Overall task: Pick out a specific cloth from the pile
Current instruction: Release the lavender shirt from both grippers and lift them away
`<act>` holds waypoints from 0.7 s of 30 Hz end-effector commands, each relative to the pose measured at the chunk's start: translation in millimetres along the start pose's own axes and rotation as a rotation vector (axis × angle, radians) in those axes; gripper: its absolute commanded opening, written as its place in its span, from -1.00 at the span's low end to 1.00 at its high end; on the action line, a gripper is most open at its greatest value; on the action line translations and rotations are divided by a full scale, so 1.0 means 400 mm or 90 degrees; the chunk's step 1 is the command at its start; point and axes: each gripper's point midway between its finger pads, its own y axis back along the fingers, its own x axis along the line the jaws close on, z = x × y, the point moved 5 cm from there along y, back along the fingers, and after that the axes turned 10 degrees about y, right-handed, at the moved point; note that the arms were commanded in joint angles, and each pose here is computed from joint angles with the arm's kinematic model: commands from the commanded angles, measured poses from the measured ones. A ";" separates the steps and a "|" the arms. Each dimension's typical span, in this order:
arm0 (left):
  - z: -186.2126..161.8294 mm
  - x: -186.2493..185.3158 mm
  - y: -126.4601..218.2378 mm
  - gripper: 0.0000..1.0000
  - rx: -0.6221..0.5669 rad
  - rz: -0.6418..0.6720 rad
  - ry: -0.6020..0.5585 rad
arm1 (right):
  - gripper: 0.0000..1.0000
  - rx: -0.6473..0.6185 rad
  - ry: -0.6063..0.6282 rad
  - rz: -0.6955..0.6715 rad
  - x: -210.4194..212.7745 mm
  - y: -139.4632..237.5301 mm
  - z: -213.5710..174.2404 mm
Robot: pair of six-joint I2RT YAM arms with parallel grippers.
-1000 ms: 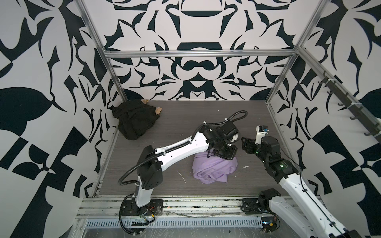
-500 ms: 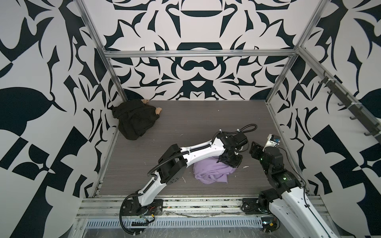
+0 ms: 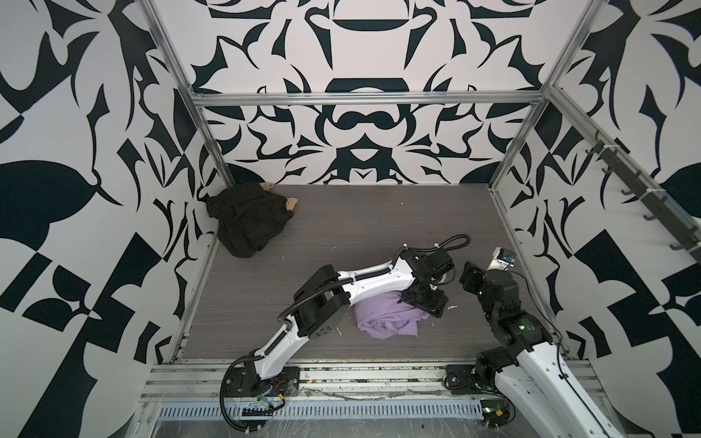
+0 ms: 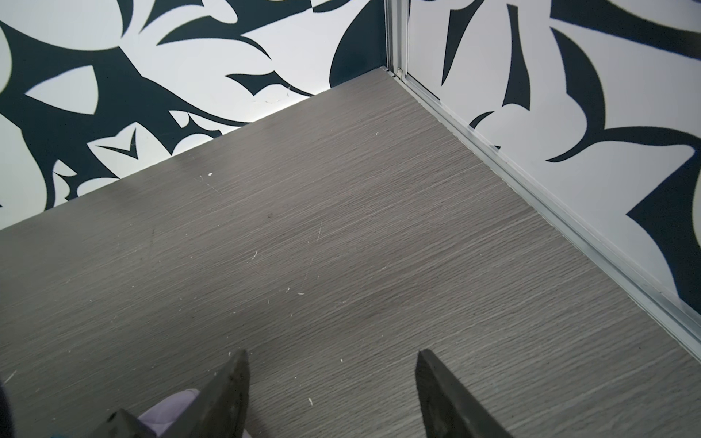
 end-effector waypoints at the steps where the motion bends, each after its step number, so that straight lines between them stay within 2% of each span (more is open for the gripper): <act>1: 0.010 -0.052 0.134 0.56 -0.060 -0.028 -0.021 | 0.43 -0.022 0.003 0.001 0.004 -0.001 0.022; 6: 0.022 -0.087 0.245 0.68 -0.132 -0.047 -0.035 | 0.42 -0.019 0.006 -0.014 0.003 -0.010 0.031; 7: 0.022 -0.092 0.267 0.78 -0.146 -0.050 -0.040 | 0.41 -0.014 0.014 -0.012 0.007 -0.015 0.033; 12: 0.023 -0.085 0.360 0.82 -0.238 -0.034 -0.058 | 0.41 -0.015 0.022 -0.027 0.017 -0.041 0.048; 15: 0.008 -0.050 0.423 0.82 -0.317 0.002 -0.058 | 0.43 -0.046 0.067 -0.031 0.026 -0.066 0.062; 17: -0.006 -0.014 0.463 0.89 -0.371 0.023 -0.053 | 0.49 -0.071 0.148 -0.024 0.037 -0.080 0.069; 18: -0.011 0.011 0.487 1.00 -0.407 0.039 -0.043 | 0.52 -0.096 0.193 -0.025 0.041 -0.089 0.072; 21: -0.035 0.109 0.550 1.00 -0.530 0.121 0.015 | 0.59 -0.165 0.245 -0.053 0.038 -0.114 0.072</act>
